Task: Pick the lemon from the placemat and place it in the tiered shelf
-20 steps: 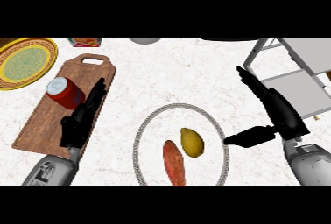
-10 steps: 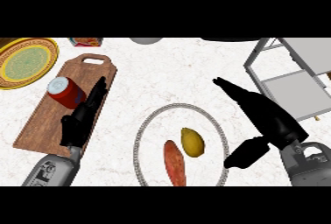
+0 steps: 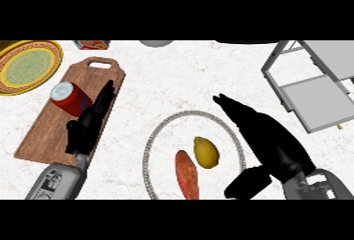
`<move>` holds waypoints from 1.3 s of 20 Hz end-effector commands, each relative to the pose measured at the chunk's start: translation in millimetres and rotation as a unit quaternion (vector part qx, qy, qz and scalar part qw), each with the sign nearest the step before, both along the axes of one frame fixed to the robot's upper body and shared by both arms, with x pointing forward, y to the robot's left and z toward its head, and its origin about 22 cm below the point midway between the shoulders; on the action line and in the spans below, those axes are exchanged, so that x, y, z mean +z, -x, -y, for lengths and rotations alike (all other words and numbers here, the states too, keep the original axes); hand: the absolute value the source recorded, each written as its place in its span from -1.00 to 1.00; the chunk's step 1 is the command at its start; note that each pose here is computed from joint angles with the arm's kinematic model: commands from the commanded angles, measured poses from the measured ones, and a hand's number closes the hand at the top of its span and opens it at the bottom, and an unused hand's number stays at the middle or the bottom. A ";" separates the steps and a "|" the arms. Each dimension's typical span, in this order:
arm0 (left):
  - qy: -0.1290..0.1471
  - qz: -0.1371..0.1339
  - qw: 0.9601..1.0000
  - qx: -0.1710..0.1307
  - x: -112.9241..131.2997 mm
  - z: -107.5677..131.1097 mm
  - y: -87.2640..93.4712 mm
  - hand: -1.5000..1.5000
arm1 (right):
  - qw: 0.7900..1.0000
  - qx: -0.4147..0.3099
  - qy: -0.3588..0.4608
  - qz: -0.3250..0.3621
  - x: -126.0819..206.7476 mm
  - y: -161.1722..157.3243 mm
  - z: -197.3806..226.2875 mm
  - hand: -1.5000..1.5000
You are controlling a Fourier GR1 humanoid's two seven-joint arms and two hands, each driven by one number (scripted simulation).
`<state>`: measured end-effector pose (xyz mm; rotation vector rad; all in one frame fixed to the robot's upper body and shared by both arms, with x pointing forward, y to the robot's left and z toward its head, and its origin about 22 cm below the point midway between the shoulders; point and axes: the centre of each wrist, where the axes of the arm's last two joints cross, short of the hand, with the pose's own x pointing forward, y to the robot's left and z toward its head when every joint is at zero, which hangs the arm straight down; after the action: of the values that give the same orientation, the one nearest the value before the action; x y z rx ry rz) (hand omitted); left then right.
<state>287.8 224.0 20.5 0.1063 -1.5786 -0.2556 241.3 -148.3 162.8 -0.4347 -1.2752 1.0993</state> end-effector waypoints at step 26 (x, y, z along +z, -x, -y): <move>-0.003 -0.003 1.000 -0.001 -6.6 -15.1 10.4 0.00 | 0.998 -0.034 0.053 -0.017 -37.3 -5.2 -52.8 -1.00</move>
<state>279.2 233.1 14.0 0.1070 -1.5763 -0.2567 232.3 -107.2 128.7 -0.5026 -1.2214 1.0907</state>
